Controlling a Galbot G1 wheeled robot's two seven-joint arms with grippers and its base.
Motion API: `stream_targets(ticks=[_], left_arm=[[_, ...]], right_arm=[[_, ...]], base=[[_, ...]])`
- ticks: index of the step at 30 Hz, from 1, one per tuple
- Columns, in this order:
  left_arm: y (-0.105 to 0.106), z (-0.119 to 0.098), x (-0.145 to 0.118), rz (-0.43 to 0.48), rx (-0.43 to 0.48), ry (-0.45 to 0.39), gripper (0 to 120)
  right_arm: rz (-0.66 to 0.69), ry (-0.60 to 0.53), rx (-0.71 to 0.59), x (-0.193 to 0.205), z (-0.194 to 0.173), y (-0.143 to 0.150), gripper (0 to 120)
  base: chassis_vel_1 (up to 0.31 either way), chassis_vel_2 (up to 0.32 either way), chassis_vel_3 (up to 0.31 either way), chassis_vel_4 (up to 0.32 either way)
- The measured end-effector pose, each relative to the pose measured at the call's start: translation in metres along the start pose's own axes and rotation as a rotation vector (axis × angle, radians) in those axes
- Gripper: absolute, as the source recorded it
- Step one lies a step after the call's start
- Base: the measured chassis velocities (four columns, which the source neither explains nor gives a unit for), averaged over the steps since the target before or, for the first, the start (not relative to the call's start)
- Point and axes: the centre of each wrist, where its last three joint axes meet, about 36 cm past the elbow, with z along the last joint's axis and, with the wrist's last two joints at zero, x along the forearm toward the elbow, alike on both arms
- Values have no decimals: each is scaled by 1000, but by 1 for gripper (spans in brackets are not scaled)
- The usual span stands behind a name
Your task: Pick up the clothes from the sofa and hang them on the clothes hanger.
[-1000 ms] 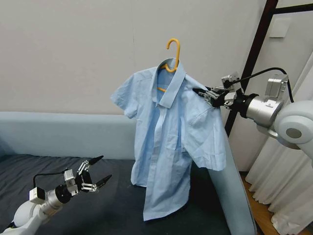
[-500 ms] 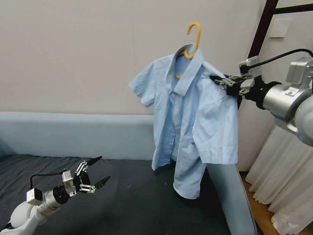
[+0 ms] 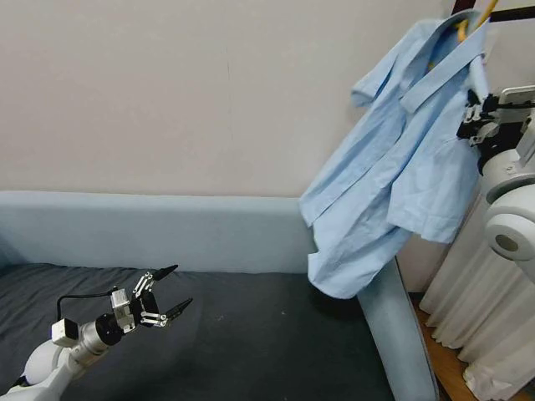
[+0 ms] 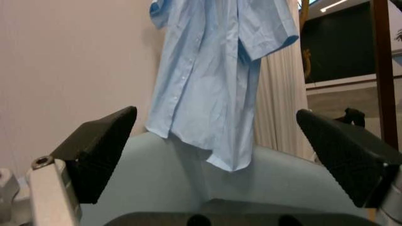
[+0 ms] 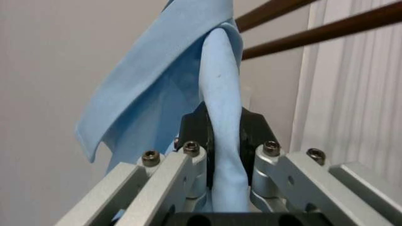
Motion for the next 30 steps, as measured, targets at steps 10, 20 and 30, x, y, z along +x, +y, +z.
stream_targets(ticks=[10,20,30], left_arm=[[-1,7,10,-19,4,13,100],[-3,14,11,-29,7,11,100],[-10,16,19,-34,16,25,100]], right_arm=[[166,28,33,-5,52,10,8],[244,10,162,-40,107,11,8],[259,-34,277,-96,149,49,8]], base=[[0,0,0,0],[0,0,0,0],[0,0,0,0]])
